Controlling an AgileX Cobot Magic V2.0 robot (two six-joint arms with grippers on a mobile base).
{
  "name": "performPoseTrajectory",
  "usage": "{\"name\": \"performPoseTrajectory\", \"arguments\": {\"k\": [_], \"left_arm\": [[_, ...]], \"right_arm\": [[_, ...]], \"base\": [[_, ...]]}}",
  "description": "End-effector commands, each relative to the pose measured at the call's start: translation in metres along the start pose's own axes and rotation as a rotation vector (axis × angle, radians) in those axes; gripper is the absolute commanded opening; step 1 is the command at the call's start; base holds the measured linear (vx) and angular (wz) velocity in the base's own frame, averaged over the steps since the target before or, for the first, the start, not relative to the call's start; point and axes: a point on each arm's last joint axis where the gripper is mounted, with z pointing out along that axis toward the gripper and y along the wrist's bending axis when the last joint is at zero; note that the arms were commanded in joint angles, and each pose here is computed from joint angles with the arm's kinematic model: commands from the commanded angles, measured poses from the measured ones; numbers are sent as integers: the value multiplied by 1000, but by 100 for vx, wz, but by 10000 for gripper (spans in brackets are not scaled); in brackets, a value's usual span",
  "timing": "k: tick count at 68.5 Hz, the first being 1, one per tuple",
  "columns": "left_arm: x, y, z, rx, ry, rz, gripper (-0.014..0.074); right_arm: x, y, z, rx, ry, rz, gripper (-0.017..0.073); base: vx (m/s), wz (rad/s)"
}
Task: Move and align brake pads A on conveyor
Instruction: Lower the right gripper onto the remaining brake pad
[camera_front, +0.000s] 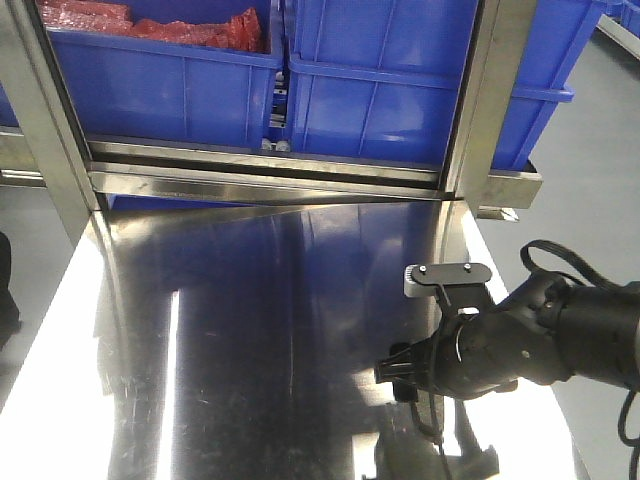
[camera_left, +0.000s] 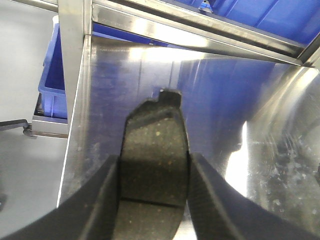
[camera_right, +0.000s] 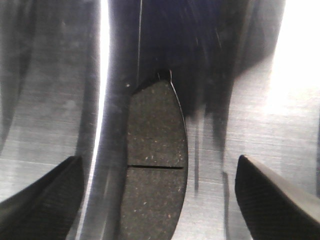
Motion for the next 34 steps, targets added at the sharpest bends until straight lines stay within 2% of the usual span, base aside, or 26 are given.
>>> {"name": "performPoseTrajectory", "arguments": {"k": [1,34], "left_arm": [[-12,-6,-5,50,-84,19,31],[-12,-6,-5,50,-84,19,31]], "right_arm": [[-13,4,-8,-30,-80,-23,573],[-11,5,7,-23,-53,-38,501]], "base": [[0,0],[0,0]]}}
